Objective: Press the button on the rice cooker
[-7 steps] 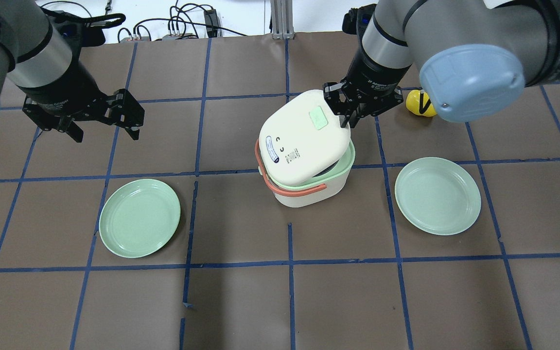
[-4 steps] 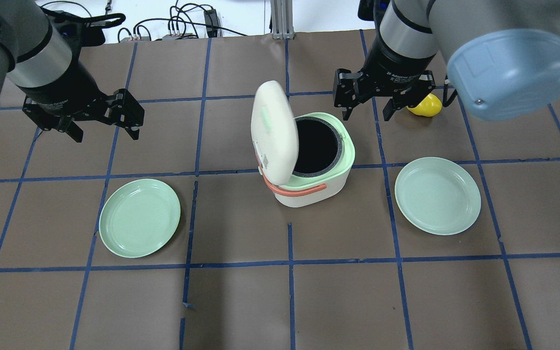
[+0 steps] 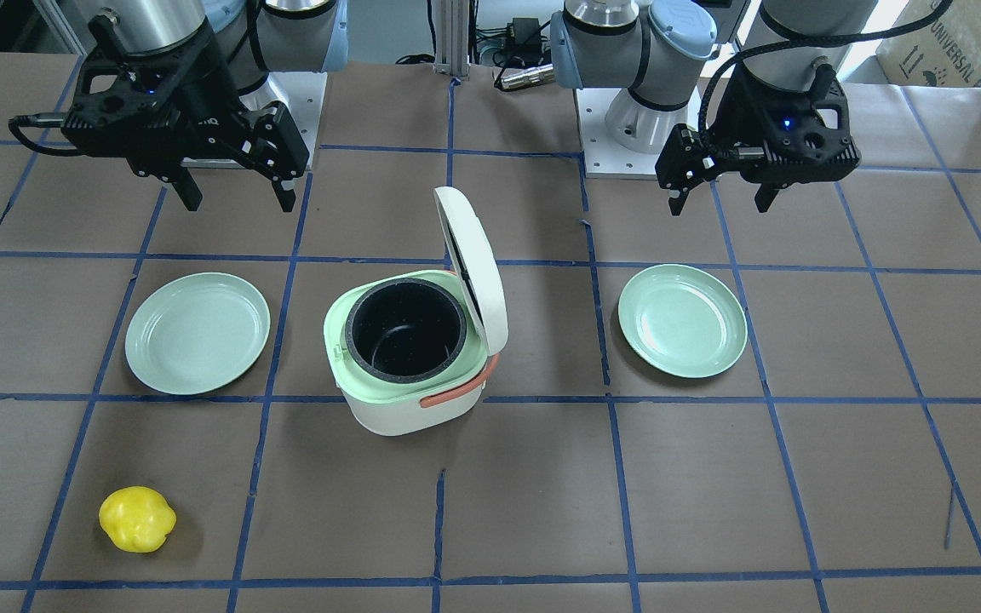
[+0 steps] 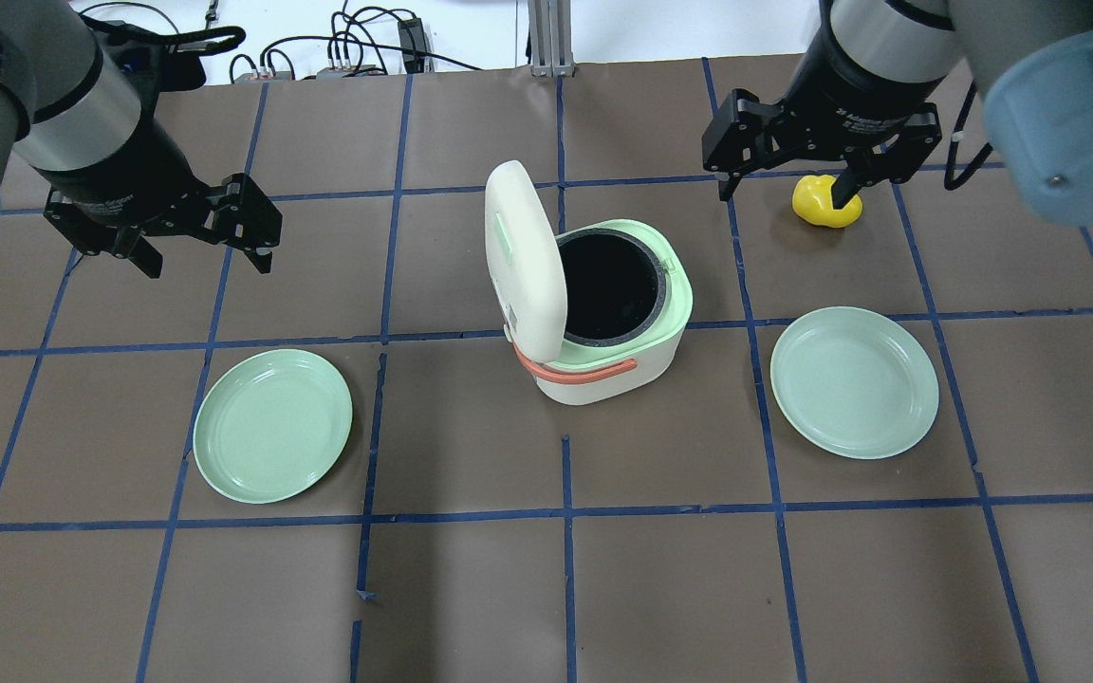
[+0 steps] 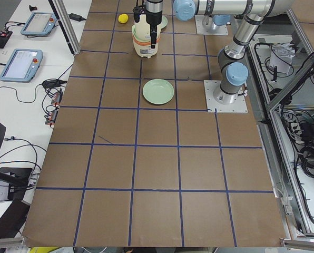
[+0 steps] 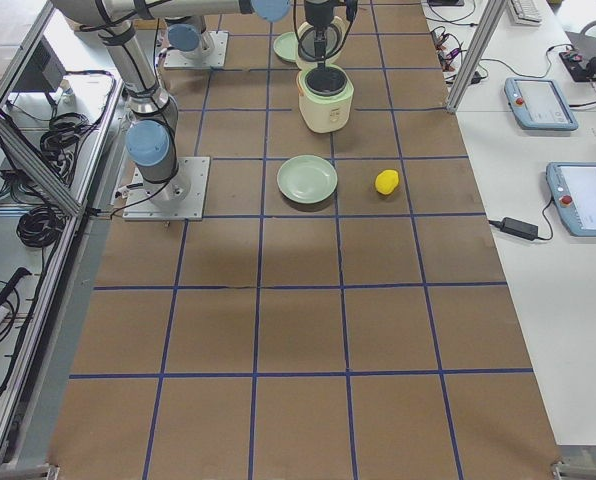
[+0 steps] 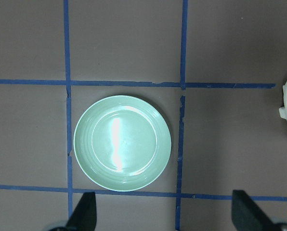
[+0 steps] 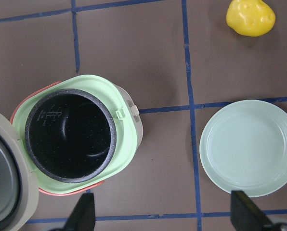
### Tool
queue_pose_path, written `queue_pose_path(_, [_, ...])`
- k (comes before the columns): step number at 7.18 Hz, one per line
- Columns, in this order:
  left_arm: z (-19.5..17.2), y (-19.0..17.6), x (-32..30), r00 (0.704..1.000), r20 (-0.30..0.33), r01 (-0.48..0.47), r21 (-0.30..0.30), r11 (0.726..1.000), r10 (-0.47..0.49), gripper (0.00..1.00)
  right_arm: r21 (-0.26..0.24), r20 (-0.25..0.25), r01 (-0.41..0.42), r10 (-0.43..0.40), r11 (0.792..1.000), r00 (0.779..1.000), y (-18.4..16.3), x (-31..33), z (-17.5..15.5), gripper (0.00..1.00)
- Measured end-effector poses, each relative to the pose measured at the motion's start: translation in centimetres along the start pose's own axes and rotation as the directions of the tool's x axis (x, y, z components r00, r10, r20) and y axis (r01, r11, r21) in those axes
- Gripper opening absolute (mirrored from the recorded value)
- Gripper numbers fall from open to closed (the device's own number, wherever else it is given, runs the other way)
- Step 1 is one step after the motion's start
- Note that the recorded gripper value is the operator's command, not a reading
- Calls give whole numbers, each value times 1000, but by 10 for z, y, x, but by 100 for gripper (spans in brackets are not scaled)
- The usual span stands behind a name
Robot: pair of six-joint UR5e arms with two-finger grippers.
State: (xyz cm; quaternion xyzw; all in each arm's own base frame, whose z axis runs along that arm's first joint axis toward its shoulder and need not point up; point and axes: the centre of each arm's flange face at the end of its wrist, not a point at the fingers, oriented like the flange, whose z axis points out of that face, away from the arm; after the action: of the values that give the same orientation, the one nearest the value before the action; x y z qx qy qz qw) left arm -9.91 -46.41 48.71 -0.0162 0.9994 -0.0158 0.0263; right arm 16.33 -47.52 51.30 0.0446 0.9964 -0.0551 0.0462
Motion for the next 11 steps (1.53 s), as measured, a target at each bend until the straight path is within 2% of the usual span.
queue_pose_path(3, [0,0,0,1000,0,0,0,1000,0,100,-36,-27,-38,37,999,999,9,21,5,92])
queue_pose_path(4, [0,0,0,1000,0,0,0,1000,0,100,-40,-28,-41,40,998,999,14,23,8,93])
queue_pose_path(5, [0,0,0,1000,0,0,0,1000,0,100,-43,-29,-43,42,998,999,16,25,10,99])
queue_pose_path(11, [0,0,0,1000,0,0,0,1000,0,100,-65,-66,-52,48,997,997,24,35,17,99])
